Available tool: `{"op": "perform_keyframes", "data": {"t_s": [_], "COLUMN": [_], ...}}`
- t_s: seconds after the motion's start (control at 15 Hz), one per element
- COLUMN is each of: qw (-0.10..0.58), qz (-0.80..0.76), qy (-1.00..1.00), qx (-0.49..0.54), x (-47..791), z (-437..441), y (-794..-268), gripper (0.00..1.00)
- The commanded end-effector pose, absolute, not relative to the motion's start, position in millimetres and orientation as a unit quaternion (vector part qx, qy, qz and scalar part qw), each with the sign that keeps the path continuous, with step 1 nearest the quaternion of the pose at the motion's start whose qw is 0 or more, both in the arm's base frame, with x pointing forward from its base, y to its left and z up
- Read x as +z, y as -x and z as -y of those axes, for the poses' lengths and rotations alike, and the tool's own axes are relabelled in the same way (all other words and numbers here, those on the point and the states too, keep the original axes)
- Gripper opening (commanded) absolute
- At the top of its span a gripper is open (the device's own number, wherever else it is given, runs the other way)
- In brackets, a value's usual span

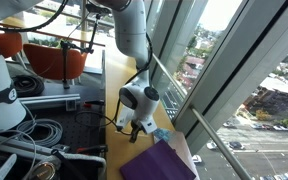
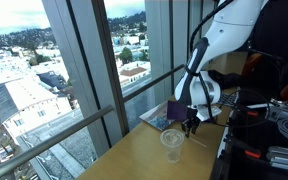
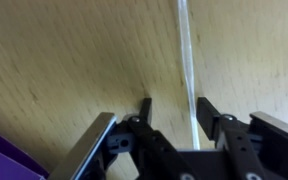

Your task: Lift the straw from the table and put it in the cup

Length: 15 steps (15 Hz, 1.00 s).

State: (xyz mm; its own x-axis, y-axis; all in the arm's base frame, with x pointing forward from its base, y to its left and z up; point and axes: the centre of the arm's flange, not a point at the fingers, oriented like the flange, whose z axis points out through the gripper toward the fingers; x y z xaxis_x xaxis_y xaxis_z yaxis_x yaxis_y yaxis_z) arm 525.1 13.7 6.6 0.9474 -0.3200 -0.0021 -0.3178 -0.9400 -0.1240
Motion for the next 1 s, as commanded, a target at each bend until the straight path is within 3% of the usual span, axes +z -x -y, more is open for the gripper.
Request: {"op": "perform_keyframes", "data": {"t_s": [0.0, 0.2, 0.53, 0.93], "qw": [0.060, 0.058, 0.050, 0.044], "qz": [-0.161, -0.160, -0.162, -0.176], "qy": [0.985, 0.985, 0.985, 0.983], "qx": [-0.018, -0.023, -0.031, 0.003], "x": [-1.7, -0.4, 8.6, 110.8], "z": [-10.1, -11.8, -18.7, -73.6], "y": [-529.0, -530.9, -535.1, -530.8], "gripper": [0.19, 0.00, 0.00, 0.00]}}
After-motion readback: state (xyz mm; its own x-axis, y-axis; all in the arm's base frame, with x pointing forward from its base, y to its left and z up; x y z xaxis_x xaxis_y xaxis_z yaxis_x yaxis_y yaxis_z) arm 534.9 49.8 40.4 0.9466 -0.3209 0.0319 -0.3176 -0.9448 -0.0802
